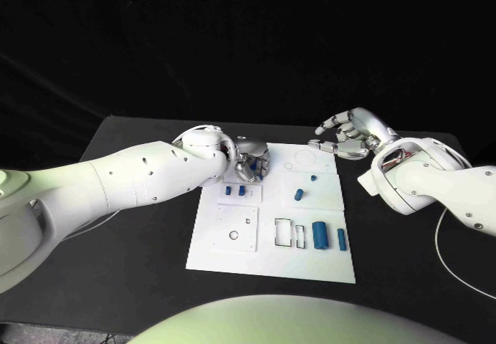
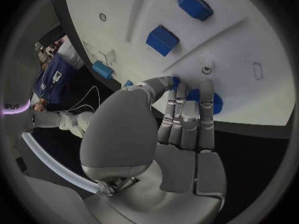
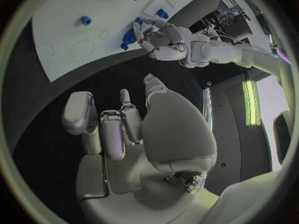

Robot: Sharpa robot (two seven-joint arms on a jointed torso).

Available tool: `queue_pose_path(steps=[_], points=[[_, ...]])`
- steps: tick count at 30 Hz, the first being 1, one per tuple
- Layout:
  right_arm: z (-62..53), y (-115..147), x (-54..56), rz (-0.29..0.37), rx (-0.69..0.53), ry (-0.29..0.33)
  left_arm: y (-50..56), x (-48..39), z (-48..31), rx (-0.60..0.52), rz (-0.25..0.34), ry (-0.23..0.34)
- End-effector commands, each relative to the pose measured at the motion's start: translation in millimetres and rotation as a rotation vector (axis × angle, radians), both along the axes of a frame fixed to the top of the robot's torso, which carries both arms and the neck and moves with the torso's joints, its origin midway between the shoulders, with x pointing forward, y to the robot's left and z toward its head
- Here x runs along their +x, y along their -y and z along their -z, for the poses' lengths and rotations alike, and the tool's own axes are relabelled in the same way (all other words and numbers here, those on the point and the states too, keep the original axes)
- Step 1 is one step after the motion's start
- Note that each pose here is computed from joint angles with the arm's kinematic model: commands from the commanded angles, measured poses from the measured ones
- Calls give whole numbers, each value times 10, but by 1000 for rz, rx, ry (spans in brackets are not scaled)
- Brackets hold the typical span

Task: Assemble the parts on the task board

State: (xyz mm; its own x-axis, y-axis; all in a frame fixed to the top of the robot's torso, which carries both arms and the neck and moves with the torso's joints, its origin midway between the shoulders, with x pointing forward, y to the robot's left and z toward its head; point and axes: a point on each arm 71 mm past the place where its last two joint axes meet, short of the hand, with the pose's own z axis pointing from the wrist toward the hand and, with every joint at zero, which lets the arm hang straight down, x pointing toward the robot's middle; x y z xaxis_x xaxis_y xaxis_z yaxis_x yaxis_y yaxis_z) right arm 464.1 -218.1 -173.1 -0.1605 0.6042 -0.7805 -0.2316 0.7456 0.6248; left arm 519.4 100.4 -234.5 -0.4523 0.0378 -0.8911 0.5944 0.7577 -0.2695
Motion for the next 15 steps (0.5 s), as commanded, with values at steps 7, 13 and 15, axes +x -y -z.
queue_pose_path(steps=[7, 13, 15], points=[[-3, -17, -4, -11, -2, 7, 0, -24, 76, 11, 6, -20], [-4, -20, -3, -13, -2, 8, -11, -41, 49, -25, 9, 3], [-4, -19, -2, -12, -2, 9, -22, -54, 26, -43, 8, 5]])
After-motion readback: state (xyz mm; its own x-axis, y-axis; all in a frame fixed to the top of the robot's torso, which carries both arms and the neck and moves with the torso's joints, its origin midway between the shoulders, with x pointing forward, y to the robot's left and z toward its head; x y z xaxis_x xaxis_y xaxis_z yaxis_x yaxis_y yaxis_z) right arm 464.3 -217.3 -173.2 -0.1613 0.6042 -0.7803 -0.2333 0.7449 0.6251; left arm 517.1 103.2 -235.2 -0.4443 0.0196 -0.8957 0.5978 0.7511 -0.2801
